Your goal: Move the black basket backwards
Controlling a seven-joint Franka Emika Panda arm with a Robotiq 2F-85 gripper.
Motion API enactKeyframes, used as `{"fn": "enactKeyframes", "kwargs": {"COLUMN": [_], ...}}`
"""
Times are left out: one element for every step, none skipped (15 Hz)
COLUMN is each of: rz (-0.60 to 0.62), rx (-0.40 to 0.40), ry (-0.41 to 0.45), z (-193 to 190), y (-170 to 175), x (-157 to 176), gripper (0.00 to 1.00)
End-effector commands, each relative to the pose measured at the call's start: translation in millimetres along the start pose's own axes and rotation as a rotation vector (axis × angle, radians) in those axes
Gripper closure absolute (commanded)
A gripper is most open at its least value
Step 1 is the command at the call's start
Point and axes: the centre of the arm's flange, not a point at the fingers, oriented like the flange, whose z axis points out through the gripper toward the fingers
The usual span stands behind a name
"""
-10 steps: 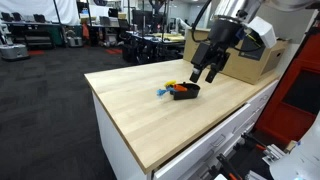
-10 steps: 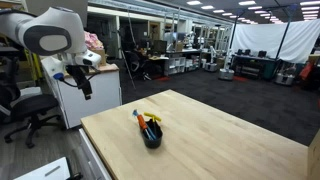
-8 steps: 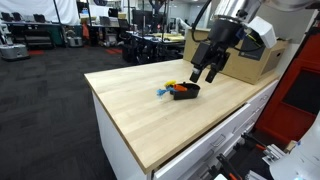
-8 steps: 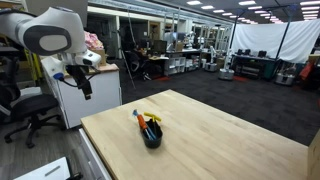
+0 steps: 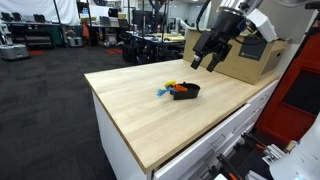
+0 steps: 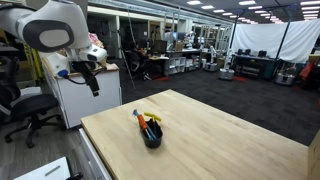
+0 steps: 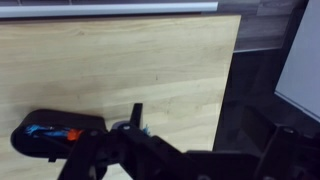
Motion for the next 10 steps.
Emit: {"fn": "enactKeyframes", "kwargs": {"rz": [0.1,0.128,0.146,0.148,0.139,0.13,0.13,0.144,0.146,0.147], "rx": [-0.015,-0.026,-0.043,-0.062,-0.078,-0.111,-0.141,-0.094,-0.111,-0.118], "ry": [0.165,0.206,0.251,0.277,0.302,0.319,0.325,0.317,0.321,0.319], "z": [-38,-45,-49,-52,-52,-49,-48,-58,-55,-51], "y": [58,77,94,109,121,132,137,126,133,135], "x": [35,47,57,68,75,83,85,61,66,69], "gripper": [0.0,0.0,0.0,0.0,0.0,0.0,0.0,0.0,0.0,0.0]}}
